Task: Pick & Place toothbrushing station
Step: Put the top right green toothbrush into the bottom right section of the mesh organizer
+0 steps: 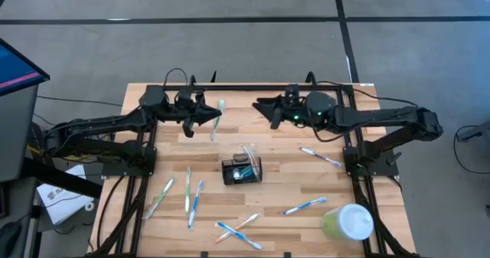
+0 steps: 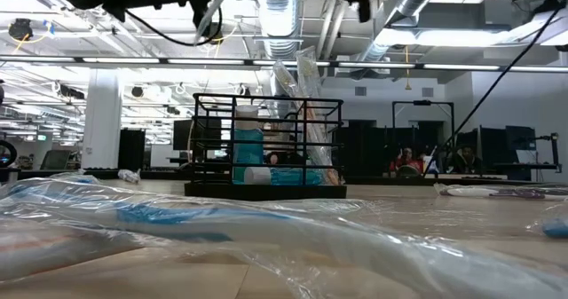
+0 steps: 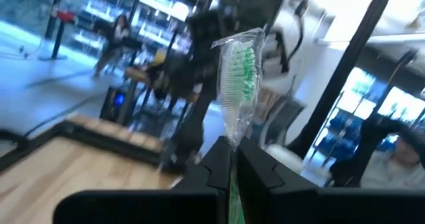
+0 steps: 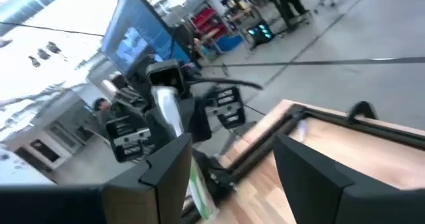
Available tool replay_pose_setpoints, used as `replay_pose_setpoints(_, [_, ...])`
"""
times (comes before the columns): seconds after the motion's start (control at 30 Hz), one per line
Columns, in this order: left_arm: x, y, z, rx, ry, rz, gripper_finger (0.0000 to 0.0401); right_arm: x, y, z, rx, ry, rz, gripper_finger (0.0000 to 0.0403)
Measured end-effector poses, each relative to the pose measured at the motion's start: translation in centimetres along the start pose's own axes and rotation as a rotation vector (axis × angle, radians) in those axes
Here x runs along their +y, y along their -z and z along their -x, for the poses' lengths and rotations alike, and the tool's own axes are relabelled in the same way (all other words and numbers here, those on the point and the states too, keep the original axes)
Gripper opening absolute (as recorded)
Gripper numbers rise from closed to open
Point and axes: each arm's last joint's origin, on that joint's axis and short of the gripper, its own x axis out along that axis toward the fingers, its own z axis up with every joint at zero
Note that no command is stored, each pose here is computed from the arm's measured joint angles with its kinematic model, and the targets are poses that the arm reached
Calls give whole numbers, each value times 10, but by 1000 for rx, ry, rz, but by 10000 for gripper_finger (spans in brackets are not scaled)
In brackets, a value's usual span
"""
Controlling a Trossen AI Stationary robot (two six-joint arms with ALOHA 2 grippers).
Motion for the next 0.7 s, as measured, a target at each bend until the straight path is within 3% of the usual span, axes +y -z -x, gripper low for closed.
replay_pose_setpoints(0.3, [-2,-11,1,-140,-41,24,3,18,25,-42,9,-51,20,205])
replay_pose_setpoints(0.47, [0,-8,-1,-132,-59,42,2,37,26,-69,48,93,114,205])
replay_pose_setpoints(0.7, [0,-9,-1,-138,-65,39,2,61,14,-94,173,173,223,205])
